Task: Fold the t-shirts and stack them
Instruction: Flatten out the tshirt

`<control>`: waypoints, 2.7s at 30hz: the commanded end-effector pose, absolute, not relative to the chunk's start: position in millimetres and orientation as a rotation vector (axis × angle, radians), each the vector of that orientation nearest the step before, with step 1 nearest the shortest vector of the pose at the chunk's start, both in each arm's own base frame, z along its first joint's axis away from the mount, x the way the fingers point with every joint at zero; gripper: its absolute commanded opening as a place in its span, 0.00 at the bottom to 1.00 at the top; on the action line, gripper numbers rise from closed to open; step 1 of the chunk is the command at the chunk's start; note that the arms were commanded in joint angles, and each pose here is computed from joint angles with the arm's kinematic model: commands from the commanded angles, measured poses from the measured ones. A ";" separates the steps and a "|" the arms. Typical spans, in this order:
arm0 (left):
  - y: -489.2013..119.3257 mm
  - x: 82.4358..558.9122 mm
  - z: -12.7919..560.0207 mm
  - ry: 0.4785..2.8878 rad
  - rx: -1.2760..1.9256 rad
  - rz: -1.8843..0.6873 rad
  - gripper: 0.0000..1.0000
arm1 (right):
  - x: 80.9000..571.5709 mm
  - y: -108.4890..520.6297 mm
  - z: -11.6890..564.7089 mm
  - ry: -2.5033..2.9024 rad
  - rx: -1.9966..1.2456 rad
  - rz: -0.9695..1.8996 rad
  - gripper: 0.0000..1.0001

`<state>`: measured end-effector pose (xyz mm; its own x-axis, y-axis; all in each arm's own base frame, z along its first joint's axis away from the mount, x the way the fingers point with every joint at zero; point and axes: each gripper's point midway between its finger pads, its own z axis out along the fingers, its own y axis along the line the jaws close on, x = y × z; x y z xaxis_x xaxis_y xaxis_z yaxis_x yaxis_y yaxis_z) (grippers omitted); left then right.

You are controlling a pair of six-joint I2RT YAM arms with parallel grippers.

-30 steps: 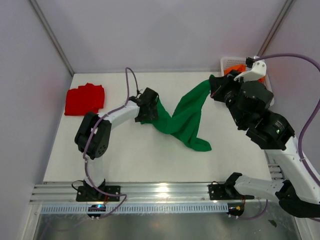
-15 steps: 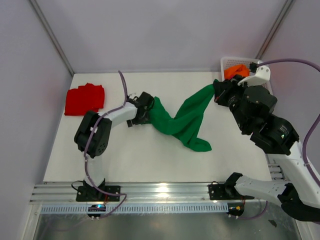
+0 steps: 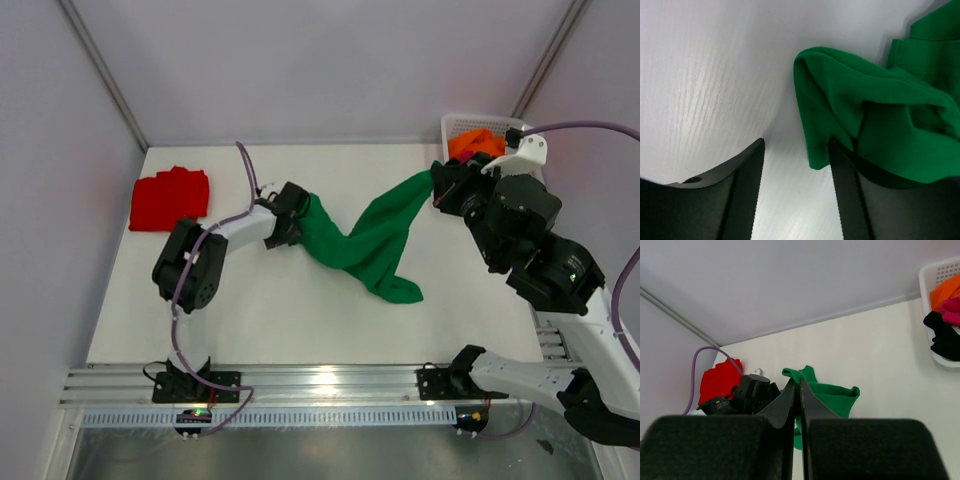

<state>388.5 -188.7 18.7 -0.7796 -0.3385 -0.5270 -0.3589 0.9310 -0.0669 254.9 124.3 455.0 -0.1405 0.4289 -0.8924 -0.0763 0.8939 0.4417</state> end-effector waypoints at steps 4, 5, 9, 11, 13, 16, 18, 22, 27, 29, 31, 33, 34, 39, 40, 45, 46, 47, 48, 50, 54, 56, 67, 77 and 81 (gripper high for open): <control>-212.4 388.7 -16.6 2.595 -0.538 -0.073 0.10 | 249.6 111.5 467.6 1.614 0.337 0.456 0.03; -211.9 387.8 -20.1 2.602 -0.539 -0.065 0.02 | 249.6 111.8 467.6 1.615 0.336 0.457 0.03; -207.3 385.8 -21.3 2.601 -0.543 -0.036 0.00 | 250.0 112.4 469.4 1.609 0.334 0.461 0.03; -205.8 385.6 -20.5 2.600 -0.540 -0.026 0.00 | 250.1 112.4 470.2 1.608 0.332 0.460 0.03; -205.9 386.7 -17.3 2.596 -0.532 -0.028 0.00 | 251.0 113.3 468.4 1.612 0.331 0.457 0.03; -205.2 388.8 -10.8 2.589 -0.528 -0.019 0.00 | 252.9 115.6 465.7 1.617 0.326 0.455 0.03; -200.1 393.3 0.7 2.574 -0.520 0.030 0.00 | 254.6 115.7 466.6 1.610 0.317 0.446 0.03; -190.9 408.8 59.8 2.469 -0.471 0.062 0.00 | 262.1 111.7 463.9 1.608 0.306 0.365 0.03; -176.6 420.9 148.5 2.340 -0.395 0.103 0.00 | 269.8 114.0 452.2 1.628 0.294 0.315 0.03; -173.1 428.0 191.1 2.274 -0.376 0.102 0.00 | 273.5 116.2 448.7 1.630 0.295 0.306 0.03; -168.3 425.4 213.7 2.264 -0.350 0.121 0.00 | 276.9 118.2 443.6 1.639 0.286 0.290 0.03; -163.1 429.6 251.5 2.200 -0.340 0.126 0.00 | 281.9 116.5 440.8 1.641 0.294 0.264 0.03; -158.6 428.0 262.9 2.187 -0.332 0.146 0.00 | 283.9 115.7 439.9 1.641 0.295 0.252 0.03; -134.5 434.1 362.6 2.020 -0.313 0.148 0.00 | 293.6 97.0 452.6 1.586 0.350 0.201 0.03; -130.5 437.0 359.5 2.027 -0.309 0.165 0.00 | 295.0 93.4 455.4 1.578 0.359 0.192 0.03; -101.6 437.4 430.1 1.886 -0.330 0.149 0.00 | 302.2 75.0 476.8 1.526 0.409 0.139 0.03; -94.9 434.9 442.8 1.854 -0.336 0.153 0.00 | 305.5 71.8 477.0 1.526 0.424 0.110 0.03; -90.2 434.2 449.2 1.838 -0.328 0.169 0.00 | 306.6 67.2 479.9 1.518 0.437 0.091 0.03; -86.0 432.1 453.3 1.829 -0.337 0.175 0.00 | 305.9 64.1 487.8 1.501 0.453 0.090 0.03; -72.4 426.0 463.9 1.804 -0.372 0.188 0.00 | 309.5 60.5 492.2 1.490 0.475 0.065 0.03; -56.1 408.5 481.6 1.758 -0.407 0.218 0.00 | 307.8 55.6 513.9 1.445 0.499 0.071 0.03; -47.9 395.5 499.0 1.712 -0.429 0.207 0.00 | 307.0 53.2 520.0 1.430 0.513 0.070 0.03; -19.3 324.9 578.3 1.475 -0.505 0.036 0.00 | 274.0 33.2 576.2 1.320 0.543 0.161 0.03; -9.1 285.2 614.1 1.348 -0.516 -0.085 0.00 | 247.3 18.6 590.8 1.268 0.601 0.255 0.03; -9.7 324.7 565.5 1.480 -0.526 0.114 0.00 | 261.0 24.4 564.0 1.347 0.622 0.198 0.03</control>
